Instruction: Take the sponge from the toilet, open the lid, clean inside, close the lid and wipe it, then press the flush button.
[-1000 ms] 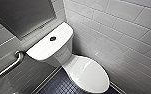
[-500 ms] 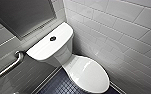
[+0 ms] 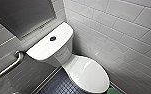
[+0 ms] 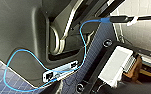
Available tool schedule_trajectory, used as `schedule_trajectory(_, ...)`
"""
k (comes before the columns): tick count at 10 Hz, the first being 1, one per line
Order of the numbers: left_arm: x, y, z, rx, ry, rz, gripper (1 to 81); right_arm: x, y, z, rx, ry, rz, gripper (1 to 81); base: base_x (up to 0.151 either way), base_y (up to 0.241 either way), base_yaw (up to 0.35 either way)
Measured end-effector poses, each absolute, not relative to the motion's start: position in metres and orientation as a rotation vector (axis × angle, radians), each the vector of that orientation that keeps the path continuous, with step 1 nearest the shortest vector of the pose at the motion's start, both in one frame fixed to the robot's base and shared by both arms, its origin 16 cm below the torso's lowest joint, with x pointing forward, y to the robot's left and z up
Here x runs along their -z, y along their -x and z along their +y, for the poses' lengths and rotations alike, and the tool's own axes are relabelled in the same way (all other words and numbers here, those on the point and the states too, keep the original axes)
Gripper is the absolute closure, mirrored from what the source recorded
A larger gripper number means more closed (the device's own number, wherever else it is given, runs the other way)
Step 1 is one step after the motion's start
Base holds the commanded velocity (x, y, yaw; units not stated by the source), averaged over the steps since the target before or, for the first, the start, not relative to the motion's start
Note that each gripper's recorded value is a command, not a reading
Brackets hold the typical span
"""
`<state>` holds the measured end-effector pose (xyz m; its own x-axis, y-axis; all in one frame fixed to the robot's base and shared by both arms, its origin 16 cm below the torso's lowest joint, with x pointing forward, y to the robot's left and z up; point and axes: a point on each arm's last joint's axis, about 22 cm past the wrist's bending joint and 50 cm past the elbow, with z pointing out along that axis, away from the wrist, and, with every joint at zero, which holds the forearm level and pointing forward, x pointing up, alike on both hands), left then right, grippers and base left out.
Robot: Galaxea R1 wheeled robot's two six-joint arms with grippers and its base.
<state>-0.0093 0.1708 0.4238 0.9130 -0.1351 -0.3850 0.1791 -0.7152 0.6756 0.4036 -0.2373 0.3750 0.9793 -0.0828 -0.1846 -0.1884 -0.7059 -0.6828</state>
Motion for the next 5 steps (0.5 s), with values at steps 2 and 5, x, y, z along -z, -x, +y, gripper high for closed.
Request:
schedule_trajectory(2,-0.423,0.009,0.166,0.529,-2.303,0.03,1.0,-0.394,-0.438,-0.227,-0.192,2.333,0.127,81.1,0.0,0.0,0.0)
schedule_trajectory(5,-0.417,0.015,0.163,0.533,-2.308,0.022,1.0,-0.417,-0.491,-0.194,-0.19,2.291,0.046,81.1,0.0,0.0,0.0)
